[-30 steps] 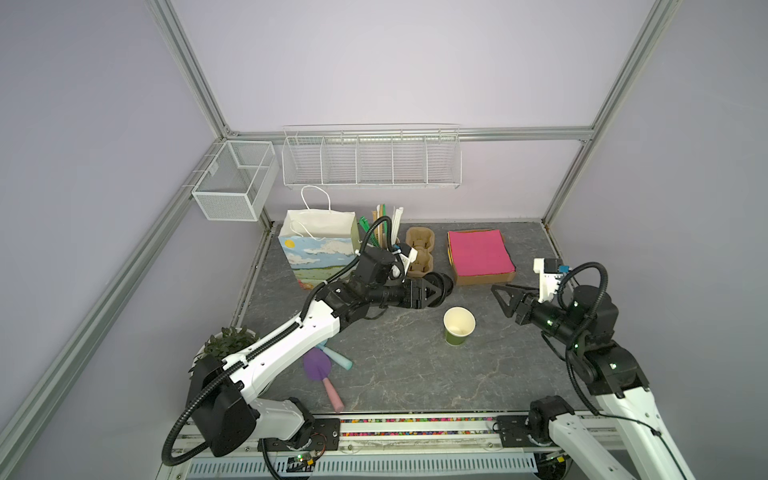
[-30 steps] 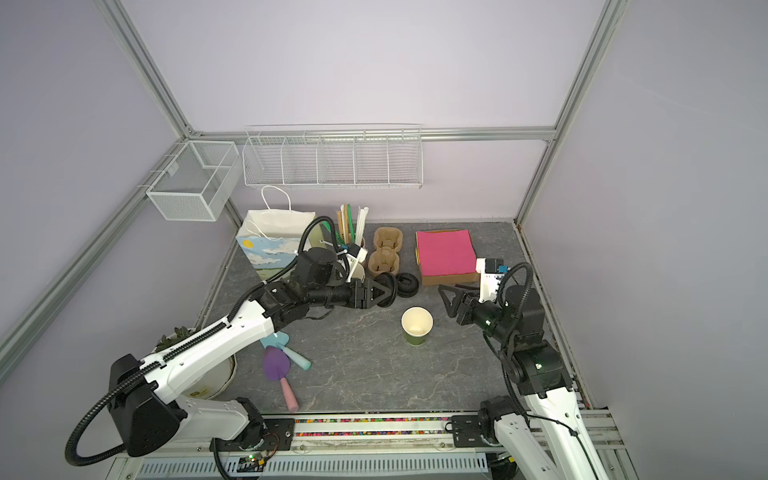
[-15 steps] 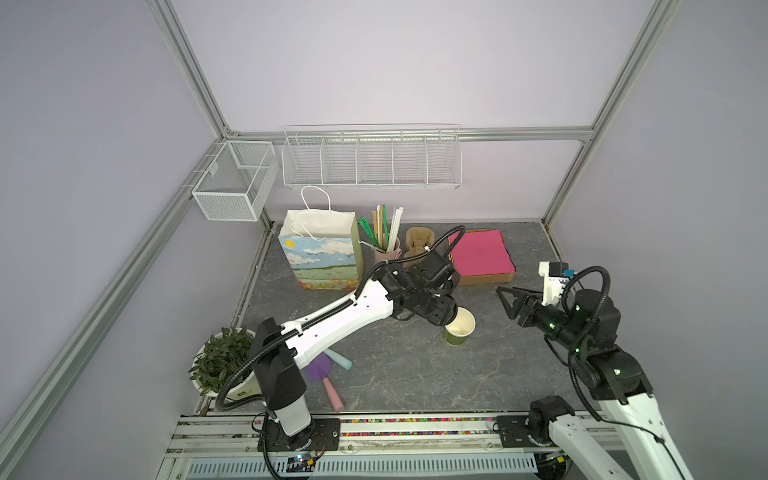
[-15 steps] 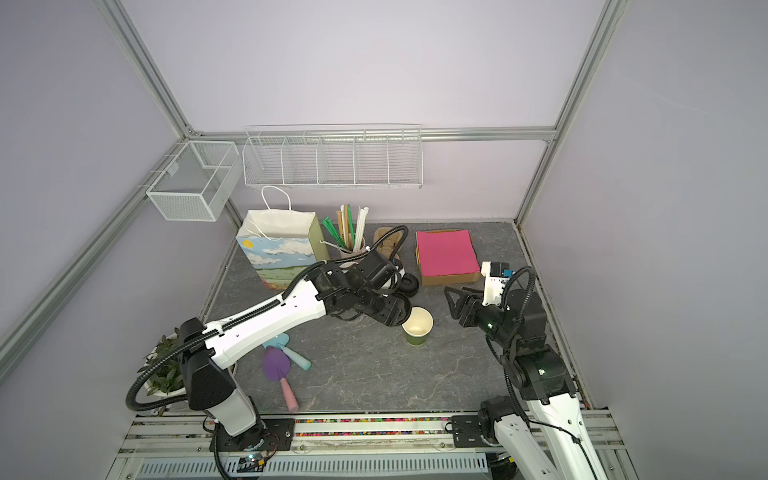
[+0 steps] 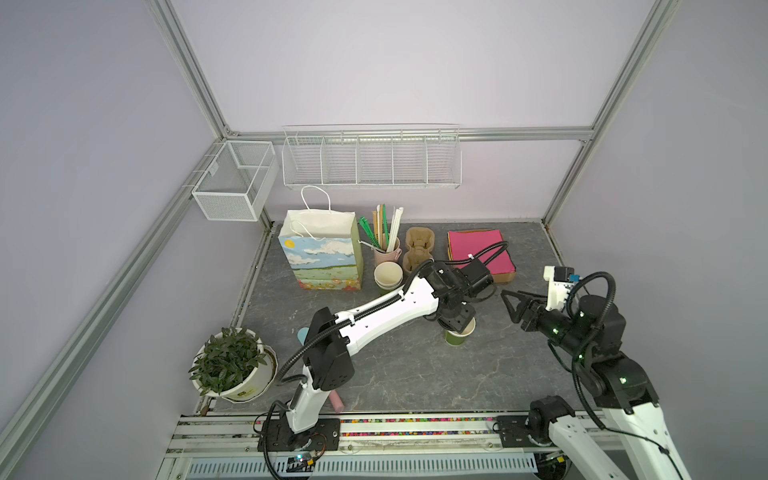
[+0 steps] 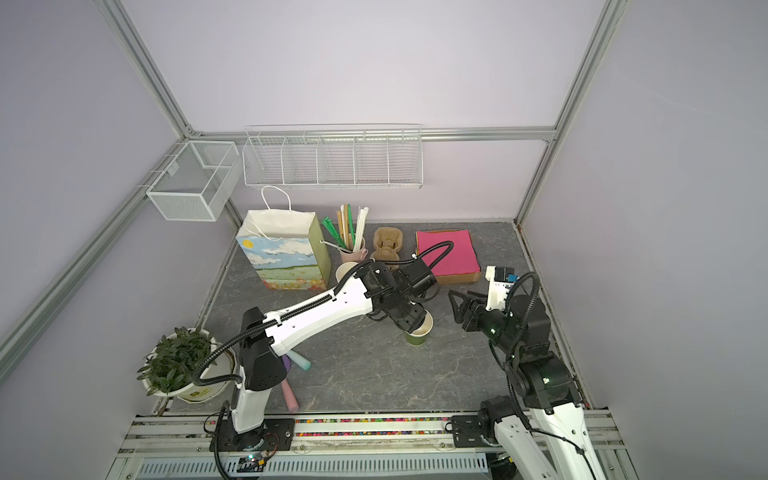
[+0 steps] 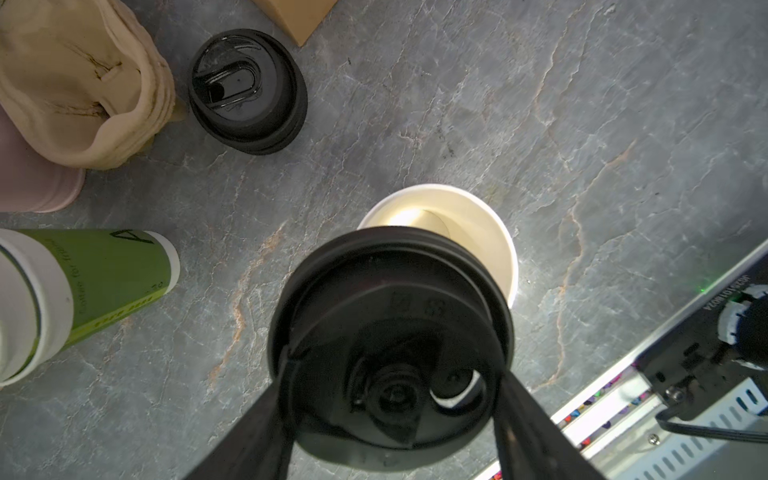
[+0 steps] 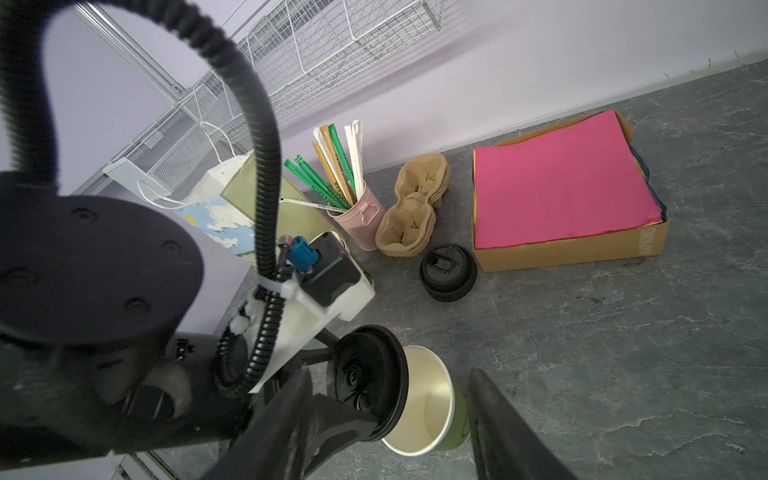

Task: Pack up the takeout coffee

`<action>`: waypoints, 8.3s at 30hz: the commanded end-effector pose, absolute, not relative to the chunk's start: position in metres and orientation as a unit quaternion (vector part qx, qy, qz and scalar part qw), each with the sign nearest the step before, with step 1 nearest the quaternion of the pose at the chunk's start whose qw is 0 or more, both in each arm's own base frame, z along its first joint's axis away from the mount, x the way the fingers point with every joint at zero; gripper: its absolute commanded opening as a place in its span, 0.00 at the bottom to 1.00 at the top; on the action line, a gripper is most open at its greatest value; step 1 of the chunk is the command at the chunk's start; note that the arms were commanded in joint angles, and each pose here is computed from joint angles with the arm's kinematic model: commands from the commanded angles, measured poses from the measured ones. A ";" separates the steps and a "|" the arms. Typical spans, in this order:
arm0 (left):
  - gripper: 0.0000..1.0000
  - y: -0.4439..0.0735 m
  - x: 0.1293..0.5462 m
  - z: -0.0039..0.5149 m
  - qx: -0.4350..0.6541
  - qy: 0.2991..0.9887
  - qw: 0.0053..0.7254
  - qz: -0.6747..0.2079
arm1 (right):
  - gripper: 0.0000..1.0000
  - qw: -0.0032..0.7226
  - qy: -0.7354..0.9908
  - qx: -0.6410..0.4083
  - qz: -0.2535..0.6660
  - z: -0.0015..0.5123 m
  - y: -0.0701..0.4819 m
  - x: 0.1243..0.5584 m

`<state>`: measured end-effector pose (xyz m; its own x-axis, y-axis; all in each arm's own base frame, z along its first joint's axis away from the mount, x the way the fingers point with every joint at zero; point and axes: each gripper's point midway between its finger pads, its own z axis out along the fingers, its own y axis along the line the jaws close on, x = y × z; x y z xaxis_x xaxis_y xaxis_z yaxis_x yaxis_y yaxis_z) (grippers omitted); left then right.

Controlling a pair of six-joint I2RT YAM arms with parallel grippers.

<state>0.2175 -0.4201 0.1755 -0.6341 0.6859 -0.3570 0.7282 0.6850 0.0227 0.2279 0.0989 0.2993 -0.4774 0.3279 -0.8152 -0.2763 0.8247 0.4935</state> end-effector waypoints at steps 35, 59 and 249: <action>0.49 -0.443 0.203 0.150 0.436 0.892 0.112 -0.047 | 0.62 0.524 0.800 0.007 0.292 0.305 0.096 0.218; 0.49 -0.437 0.212 0.142 0.427 0.897 0.109 -0.027 | 0.62 0.517 0.805 0.009 0.292 0.297 0.096 0.218; 0.84 -0.437 0.215 0.141 0.412 0.905 0.083 -0.067 | 0.63 0.226 0.923 0.148 0.273 0.092 0.129 0.242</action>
<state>0.2192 -0.4427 0.1390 -0.6594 0.7108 -0.2448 0.7421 0.6674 -0.0613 0.2546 0.1330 0.1077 -0.8241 0.4164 -0.3839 0.1076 0.7807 0.6156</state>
